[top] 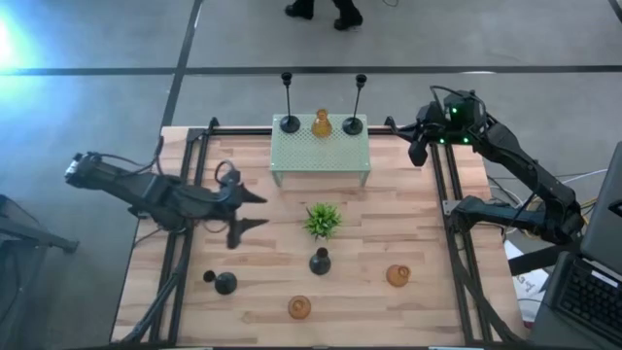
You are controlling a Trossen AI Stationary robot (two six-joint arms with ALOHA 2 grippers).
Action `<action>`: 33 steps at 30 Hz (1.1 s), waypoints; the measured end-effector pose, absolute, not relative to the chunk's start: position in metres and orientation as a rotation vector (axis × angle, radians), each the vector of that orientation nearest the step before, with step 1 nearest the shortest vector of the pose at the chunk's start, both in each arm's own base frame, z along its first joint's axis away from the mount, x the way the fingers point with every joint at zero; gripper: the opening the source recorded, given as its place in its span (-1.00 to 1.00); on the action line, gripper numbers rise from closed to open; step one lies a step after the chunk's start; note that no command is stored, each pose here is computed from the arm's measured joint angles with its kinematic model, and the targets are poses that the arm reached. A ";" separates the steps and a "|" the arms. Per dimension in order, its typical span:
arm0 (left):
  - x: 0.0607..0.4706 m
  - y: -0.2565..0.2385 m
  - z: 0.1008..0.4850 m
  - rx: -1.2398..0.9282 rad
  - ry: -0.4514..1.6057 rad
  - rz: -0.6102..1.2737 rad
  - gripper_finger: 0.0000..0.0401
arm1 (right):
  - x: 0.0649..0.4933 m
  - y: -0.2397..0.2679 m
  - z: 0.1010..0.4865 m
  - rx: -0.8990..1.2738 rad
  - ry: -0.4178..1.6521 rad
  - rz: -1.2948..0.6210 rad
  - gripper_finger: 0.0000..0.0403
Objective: Pick & Place candle stick holders
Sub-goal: Put the orange candle holder on the shelf
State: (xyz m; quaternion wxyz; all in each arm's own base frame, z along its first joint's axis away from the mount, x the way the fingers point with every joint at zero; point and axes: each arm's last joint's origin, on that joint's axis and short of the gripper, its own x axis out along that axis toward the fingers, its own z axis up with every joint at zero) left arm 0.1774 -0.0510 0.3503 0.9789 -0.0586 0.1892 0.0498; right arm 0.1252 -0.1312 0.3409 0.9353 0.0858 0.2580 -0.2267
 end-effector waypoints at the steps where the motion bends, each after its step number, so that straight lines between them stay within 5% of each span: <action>1: 0.172 -0.051 0.349 -0.139 0.386 0.084 0.27 | 0.125 -0.131 0.341 0.178 0.526 -0.465 -0.74; 10: 0.142 -0.049 0.334 -0.374 0.523 -0.005 0.27 | 0.125 -0.131 0.341 0.230 0.514 -0.479 -0.74; 33: 0.143 -0.070 0.281 -0.359 0.618 -0.087 0.27 | 0.116 -0.043 0.326 0.330 0.314 -0.204 -0.88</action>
